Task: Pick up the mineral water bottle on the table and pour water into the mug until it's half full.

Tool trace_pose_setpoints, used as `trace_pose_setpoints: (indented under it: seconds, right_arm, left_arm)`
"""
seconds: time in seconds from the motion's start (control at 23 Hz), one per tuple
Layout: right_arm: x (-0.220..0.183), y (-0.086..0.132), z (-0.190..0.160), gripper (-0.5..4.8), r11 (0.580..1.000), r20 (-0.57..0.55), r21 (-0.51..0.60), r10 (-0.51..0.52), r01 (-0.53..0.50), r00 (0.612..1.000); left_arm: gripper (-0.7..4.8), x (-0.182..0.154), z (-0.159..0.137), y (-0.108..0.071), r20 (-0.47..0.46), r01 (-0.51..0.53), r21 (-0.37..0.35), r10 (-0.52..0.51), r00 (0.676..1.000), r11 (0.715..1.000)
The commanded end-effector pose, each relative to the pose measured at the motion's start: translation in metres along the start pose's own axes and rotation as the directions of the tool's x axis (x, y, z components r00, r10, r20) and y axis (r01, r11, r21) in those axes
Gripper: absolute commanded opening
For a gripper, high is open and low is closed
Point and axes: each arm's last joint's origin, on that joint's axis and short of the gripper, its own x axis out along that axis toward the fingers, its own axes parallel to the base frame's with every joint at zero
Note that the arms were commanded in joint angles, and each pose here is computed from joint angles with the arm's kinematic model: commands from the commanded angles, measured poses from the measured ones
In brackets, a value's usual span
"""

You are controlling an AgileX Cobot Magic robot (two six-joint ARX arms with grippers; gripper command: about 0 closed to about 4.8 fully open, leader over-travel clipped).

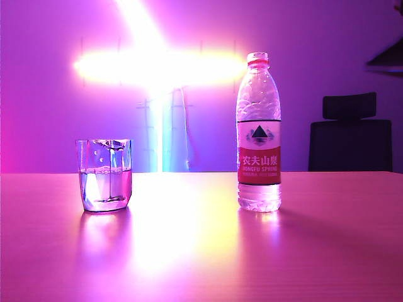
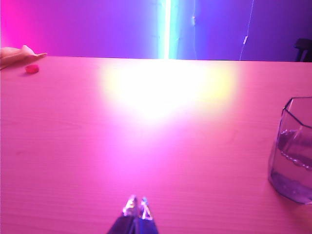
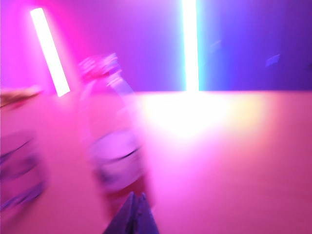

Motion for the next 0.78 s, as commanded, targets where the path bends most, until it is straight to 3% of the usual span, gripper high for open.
trace_pose_setpoints:
  seconds: [0.04,0.35,0.52,0.78]
  right_arm:
    - [-0.01,-0.008,0.008,-0.08,0.994,0.05,-0.022,-0.101,0.103,0.994]
    - [-0.035,-0.028,-0.001,-0.08,0.951,0.189,-0.102,-0.27,0.292,0.944]
    - [-0.044,-0.033,-0.007,-0.08,0.933,0.159,-0.107,-0.326,0.344,0.932]
    - [-0.044,-0.036,-0.01,-0.08,0.932,0.12,-0.115,-0.331,0.344,0.936]
  left_arm:
    - [-0.02,0.0,0.003,0.0,0.016,0.003,-0.003,-0.003,1.0,1.0]
    - [-0.02,0.0,0.003,0.0,0.016,0.005,-0.003,-0.005,1.0,1.0]
    - [-0.02,0.0,0.003,0.0,0.016,0.005,-0.003,-0.004,1.0,1.0]
    - [-0.02,0.0,0.003,0.0,0.016,0.004,-0.003,-0.004,1.0,1.0]
